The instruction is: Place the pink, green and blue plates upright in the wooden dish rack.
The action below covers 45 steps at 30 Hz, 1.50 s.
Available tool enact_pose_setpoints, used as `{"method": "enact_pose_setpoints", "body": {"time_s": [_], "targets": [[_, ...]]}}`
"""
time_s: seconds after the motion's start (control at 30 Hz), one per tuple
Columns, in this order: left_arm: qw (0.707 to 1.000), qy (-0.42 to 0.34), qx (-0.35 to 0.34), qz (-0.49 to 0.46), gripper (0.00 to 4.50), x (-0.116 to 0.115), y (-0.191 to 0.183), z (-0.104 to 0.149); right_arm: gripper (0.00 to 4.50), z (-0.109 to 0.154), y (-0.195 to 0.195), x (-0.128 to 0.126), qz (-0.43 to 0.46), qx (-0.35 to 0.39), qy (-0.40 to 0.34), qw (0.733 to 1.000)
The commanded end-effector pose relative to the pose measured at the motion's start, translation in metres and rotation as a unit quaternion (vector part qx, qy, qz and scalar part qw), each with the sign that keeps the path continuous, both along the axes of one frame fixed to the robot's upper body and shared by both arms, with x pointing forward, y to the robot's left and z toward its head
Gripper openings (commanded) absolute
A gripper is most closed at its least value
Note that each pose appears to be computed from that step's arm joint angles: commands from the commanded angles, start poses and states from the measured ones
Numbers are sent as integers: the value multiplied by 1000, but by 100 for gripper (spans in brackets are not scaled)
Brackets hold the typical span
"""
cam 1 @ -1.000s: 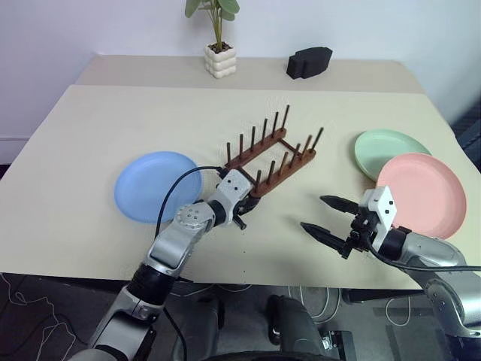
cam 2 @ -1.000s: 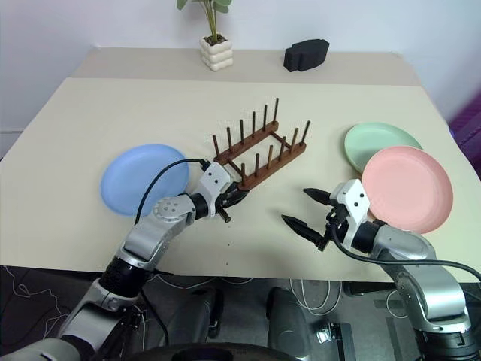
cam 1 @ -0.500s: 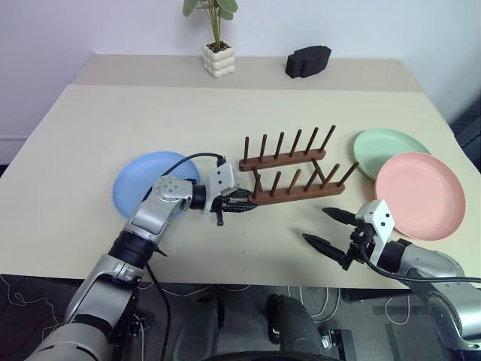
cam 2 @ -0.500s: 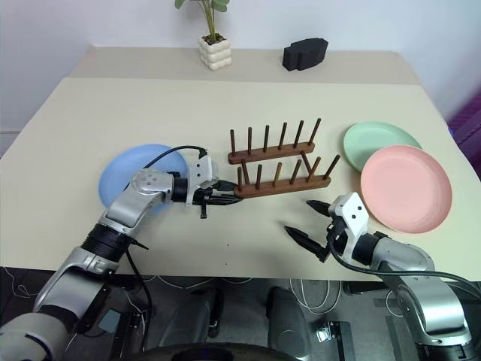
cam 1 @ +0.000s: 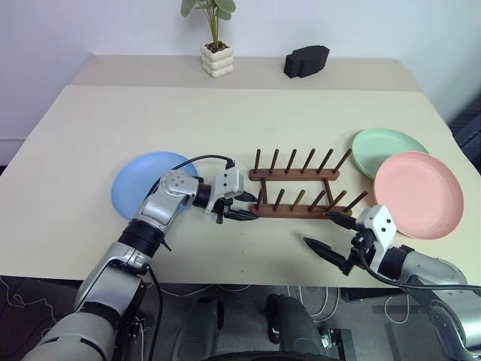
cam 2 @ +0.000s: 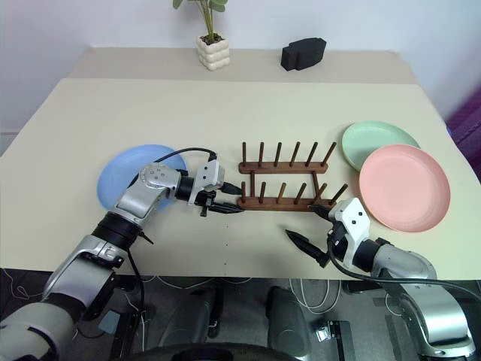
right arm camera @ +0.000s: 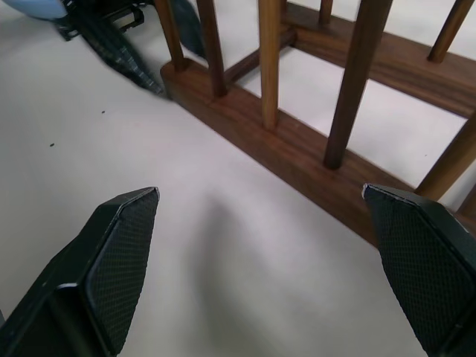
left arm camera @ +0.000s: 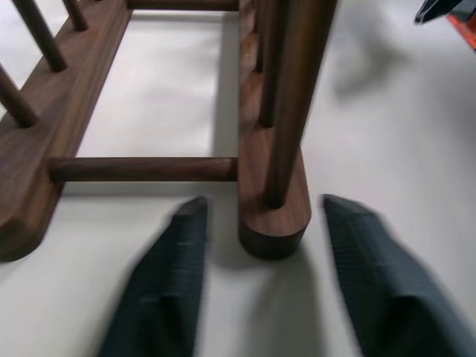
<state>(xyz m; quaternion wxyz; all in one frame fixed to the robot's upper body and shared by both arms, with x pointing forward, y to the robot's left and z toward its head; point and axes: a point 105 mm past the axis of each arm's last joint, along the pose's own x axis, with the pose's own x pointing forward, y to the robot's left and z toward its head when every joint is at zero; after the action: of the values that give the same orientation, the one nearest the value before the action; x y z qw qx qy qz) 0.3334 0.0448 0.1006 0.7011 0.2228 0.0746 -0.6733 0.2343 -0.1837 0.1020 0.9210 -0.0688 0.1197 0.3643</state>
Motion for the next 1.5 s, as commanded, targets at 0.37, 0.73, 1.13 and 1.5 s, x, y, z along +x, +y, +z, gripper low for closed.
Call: {"method": "enact_pose_setpoints", "body": {"time_s": [0.37, 0.73, 1.13, 1.5], "targets": [[998, -18, -29, 56, 320, -14, 26, 29, 278, 16, -17, -13, -2, -42, 12, 999], [1000, 19, -1, -7, 5, -65, 6, 12, 0, 3, -46, -5, -43, -121, 35, 991], [998, 3, -8, 69, 5, -40, -31, -9, 0, -12, -70, 13, -84, -186, 30, 978], [994, -12, -15, 106, 5, -28, -34, -12, 0, -10, -66, 40, -89, -202, -9, 975]]}}
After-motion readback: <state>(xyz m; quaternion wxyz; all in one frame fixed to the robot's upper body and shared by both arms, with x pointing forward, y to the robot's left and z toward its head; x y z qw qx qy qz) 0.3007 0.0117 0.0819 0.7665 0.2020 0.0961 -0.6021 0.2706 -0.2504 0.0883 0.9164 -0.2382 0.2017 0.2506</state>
